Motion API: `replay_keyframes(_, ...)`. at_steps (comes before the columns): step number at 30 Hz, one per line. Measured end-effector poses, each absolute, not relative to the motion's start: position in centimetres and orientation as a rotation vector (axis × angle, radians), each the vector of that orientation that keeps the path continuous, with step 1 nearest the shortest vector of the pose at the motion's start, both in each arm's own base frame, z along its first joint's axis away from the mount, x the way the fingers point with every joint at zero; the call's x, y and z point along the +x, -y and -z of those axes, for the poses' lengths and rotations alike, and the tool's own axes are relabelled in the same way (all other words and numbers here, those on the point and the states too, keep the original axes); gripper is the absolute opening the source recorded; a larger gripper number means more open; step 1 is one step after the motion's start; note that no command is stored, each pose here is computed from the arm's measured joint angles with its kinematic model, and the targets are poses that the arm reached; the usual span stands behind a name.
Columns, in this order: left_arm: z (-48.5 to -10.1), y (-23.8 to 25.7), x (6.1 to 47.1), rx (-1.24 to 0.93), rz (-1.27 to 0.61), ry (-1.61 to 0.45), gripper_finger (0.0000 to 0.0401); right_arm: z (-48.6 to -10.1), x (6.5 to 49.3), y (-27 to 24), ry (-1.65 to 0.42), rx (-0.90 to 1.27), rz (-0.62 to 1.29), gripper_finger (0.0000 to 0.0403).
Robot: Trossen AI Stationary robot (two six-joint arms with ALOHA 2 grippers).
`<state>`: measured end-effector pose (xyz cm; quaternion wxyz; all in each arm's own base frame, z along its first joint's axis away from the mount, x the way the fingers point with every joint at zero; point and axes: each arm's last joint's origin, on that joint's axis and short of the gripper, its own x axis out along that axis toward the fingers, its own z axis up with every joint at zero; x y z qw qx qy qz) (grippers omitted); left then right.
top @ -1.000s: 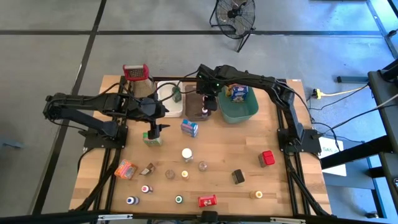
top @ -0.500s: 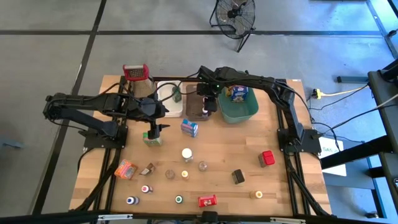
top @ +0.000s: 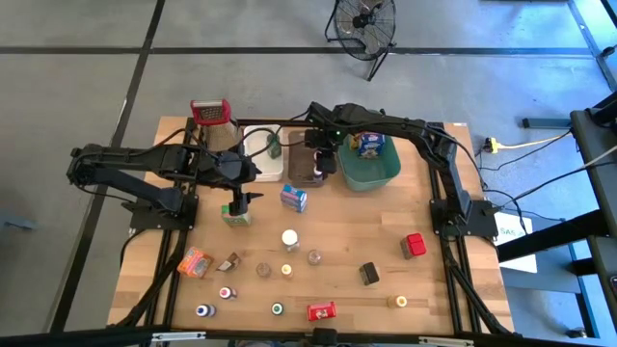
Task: Pick & Place Kitchen Items
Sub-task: Put the red food coloring bottle into the middle black transparent bin
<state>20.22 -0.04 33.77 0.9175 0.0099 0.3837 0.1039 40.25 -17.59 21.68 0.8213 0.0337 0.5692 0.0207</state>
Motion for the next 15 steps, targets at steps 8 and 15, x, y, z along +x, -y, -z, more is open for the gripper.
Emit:
replay_keyframes(8,-33.6,0.0,20.1,0.019,-0.216,-0.808,0.0299,-21.1,40.0,17.5,-1.23,0.068,-0.055,0.0178)
replay_keyframes(15,-33.6,0.0,20.1,0.019,-0.215,-0.808,0.0299,-20.0,39.8,17.5,-1.235,0.053,-0.044,0.018)
